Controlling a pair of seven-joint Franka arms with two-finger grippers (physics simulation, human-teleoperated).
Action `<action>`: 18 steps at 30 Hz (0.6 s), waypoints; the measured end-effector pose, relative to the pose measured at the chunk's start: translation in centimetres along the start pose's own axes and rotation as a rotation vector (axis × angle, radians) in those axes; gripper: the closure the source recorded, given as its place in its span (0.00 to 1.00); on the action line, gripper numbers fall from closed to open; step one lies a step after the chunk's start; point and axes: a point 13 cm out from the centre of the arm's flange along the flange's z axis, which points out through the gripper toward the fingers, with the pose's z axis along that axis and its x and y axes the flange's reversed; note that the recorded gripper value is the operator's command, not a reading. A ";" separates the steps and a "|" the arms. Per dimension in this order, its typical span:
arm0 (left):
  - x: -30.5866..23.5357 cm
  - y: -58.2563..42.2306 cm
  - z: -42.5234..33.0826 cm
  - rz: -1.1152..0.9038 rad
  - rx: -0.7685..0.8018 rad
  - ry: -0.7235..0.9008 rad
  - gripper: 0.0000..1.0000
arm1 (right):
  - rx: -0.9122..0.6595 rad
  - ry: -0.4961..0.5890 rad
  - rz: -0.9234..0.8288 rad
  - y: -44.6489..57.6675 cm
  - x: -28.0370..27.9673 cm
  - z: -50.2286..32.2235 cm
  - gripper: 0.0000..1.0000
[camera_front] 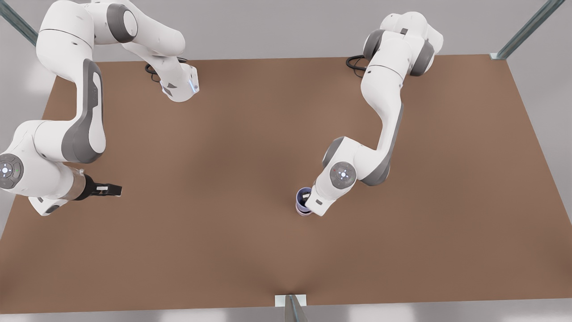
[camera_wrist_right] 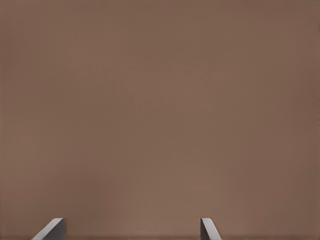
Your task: Stack the cups, with the pink cup at the bottom and the purple cup at the top
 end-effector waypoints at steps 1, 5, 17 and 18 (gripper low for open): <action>0.0 0.1 0.1 -0.010 -0.003 -0.001 0.79 | 0.000 0.000 0.000 0.0 0.0 0.0 0.00; 0.0 0.4 0.5 -0.045 -0.012 0.002 0.79 | 0.000 0.000 0.001 0.0 0.0 0.0 0.00; 0.6 1.1 2.2 -0.120 -0.028 0.029 0.79 | 0.000 0.001 0.003 -0.1 0.0 0.1 0.00; 0.6 1.2 2.4 -0.125 -0.030 0.031 0.79 | 0.000 0.001 0.003 -0.1 0.0 0.0 0.00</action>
